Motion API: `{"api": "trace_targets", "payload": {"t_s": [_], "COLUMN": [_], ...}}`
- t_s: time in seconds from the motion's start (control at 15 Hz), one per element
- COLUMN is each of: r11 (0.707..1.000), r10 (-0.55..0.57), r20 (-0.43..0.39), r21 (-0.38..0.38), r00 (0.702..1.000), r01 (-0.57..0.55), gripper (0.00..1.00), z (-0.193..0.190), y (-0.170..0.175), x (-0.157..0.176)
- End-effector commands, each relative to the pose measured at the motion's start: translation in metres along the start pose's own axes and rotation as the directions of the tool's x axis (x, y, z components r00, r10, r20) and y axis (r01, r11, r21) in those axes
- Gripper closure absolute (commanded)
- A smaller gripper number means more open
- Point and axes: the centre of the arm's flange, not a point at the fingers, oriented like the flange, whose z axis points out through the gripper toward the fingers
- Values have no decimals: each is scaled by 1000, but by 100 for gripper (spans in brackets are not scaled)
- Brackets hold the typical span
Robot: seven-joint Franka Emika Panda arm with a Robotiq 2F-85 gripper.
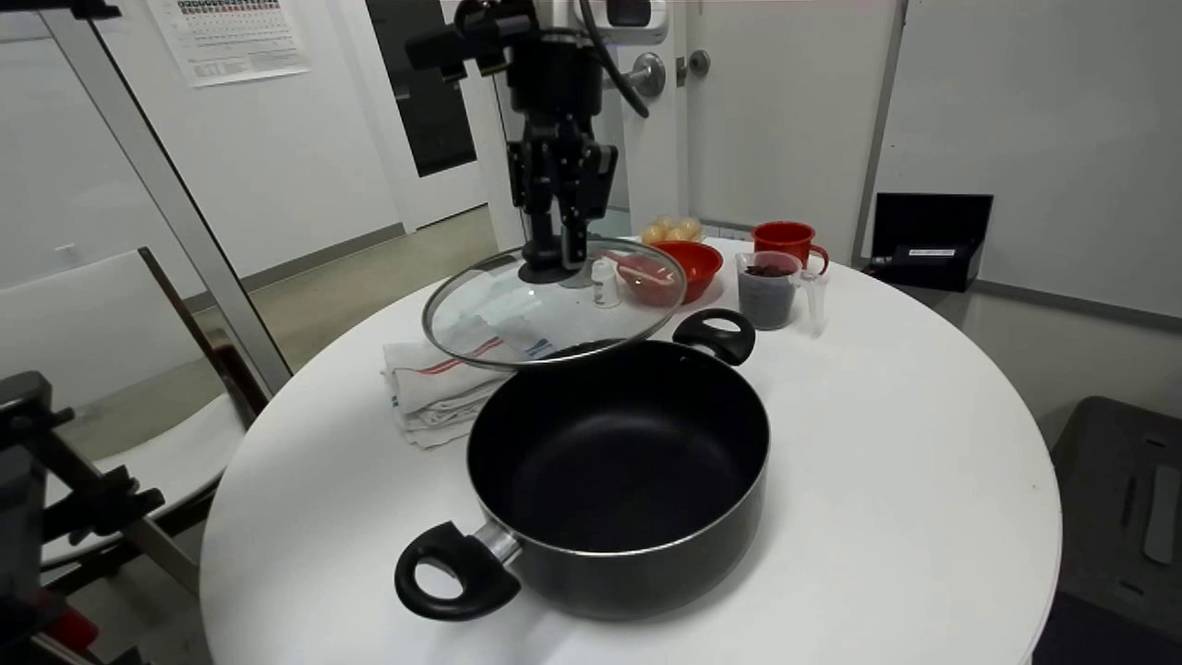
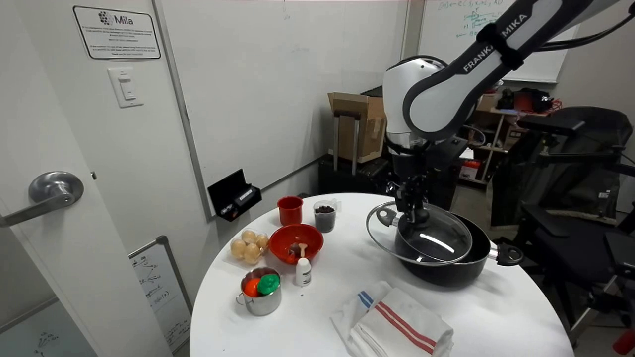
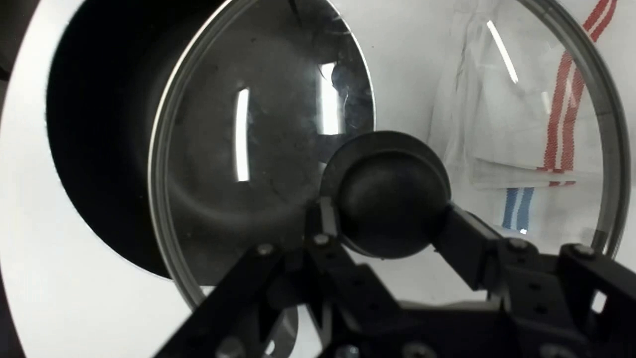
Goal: Put the lid on the black pot
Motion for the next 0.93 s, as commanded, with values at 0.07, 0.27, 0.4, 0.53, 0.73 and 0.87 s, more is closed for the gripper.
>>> {"api": "trace_targets", "payload": {"t_s": [0.07, 0.27, 0.4, 0.53, 0.73, 0.87], "r11": [994, 984, 977, 968, 957, 952], "r10": [96, 150, 185, 220, 258, 278], "r20": [-7, -3, 1, 3, 7, 3], "r21": [57, 93, 111, 124, 133, 133], "r00": [995, 989, 983, 976, 966, 961], "r01": [-96, -149, -184, -218, -256, -276], "gripper": [75, 75, 75, 75, 75, 75], "z": [-15, -14, -13, -11, -7, -5], "y": [34, 55, 67, 78, 91, 98], "x": [-20, -27, -29, -30, -29, -27]}}
